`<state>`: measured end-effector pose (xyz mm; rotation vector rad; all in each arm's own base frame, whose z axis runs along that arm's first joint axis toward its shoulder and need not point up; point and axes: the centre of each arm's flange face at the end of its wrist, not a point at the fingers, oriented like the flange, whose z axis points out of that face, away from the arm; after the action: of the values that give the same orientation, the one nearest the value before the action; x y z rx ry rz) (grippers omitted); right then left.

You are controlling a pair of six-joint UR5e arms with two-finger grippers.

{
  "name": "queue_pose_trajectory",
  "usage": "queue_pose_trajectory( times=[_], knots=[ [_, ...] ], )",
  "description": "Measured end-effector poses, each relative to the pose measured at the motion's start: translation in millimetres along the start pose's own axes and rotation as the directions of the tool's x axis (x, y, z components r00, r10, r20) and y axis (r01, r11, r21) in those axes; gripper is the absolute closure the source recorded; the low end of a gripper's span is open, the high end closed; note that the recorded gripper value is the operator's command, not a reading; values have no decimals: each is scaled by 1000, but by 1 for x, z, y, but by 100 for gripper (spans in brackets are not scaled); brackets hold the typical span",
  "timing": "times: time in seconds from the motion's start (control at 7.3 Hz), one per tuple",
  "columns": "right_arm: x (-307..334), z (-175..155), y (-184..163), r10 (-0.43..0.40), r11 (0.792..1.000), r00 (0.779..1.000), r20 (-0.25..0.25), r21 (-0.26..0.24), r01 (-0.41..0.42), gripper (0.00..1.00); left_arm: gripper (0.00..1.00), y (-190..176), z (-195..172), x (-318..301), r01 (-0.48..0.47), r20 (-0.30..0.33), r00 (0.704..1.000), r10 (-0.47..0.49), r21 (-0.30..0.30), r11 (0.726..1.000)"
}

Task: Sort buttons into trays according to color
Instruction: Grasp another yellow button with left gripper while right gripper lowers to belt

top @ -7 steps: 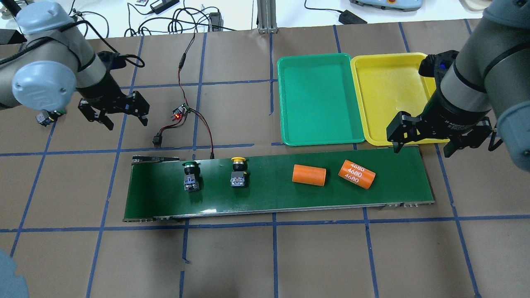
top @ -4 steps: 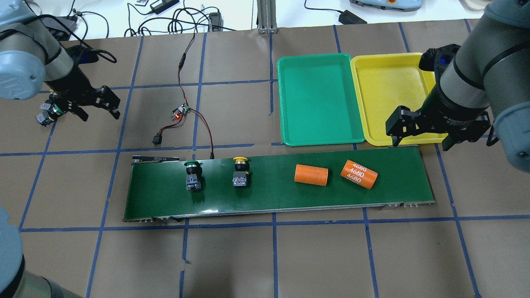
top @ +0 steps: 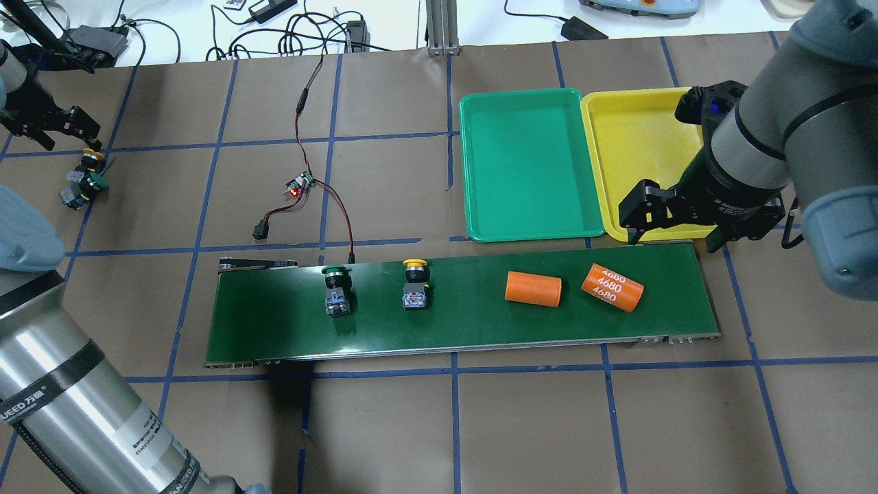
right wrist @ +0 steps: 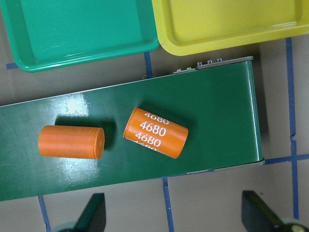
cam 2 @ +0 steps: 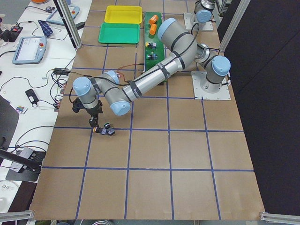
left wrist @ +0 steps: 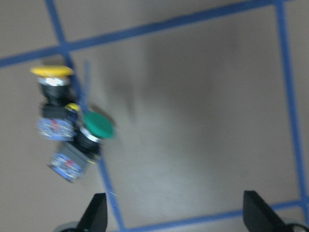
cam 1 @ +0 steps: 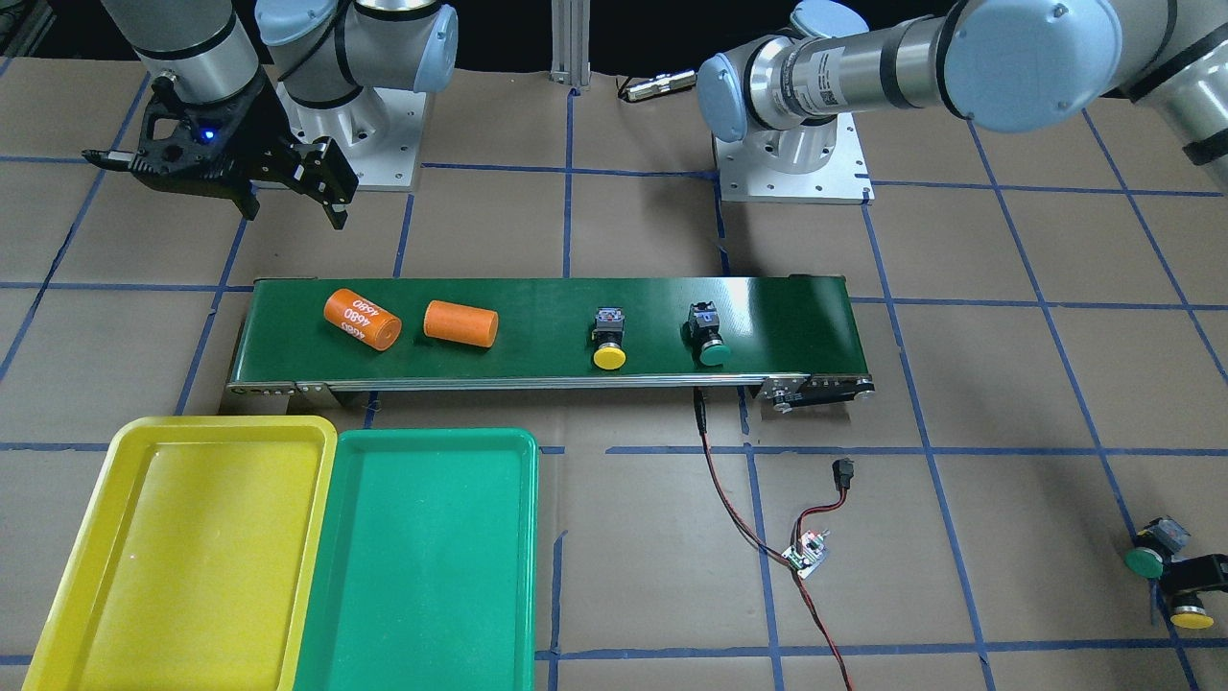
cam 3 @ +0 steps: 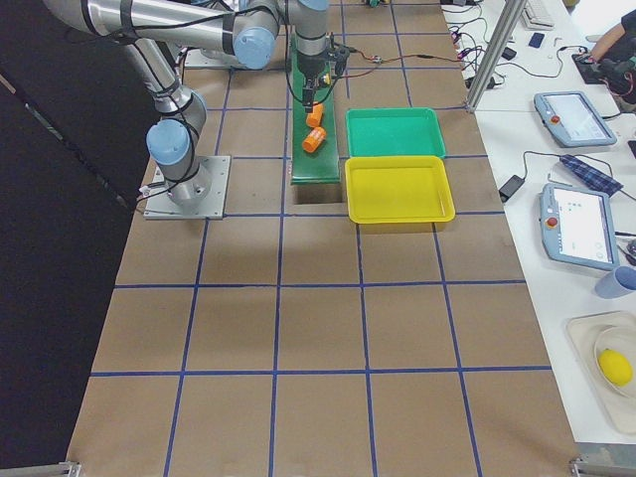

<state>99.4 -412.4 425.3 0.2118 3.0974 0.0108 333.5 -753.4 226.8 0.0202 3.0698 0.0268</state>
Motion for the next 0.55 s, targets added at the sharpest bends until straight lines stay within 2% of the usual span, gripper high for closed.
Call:
queue_pose_trajectory(
  times=[0.27,0.41,0.55],
  knots=[
    [0,2,-3,-2,1000,1000,-6,13,2,0,0,-9,35,-6,37,1,999,-37,-8,999],
    [0,3,-3,2,1000,1000,-5,14,-2,0,41,-11,44,-8,40,1,999,-40,-8,999],
    [0,5,-3,7,1000,1000,0,14,-7,0,76,-10,48,-9,39,-2,999,-39,-12,999]
  ],
)
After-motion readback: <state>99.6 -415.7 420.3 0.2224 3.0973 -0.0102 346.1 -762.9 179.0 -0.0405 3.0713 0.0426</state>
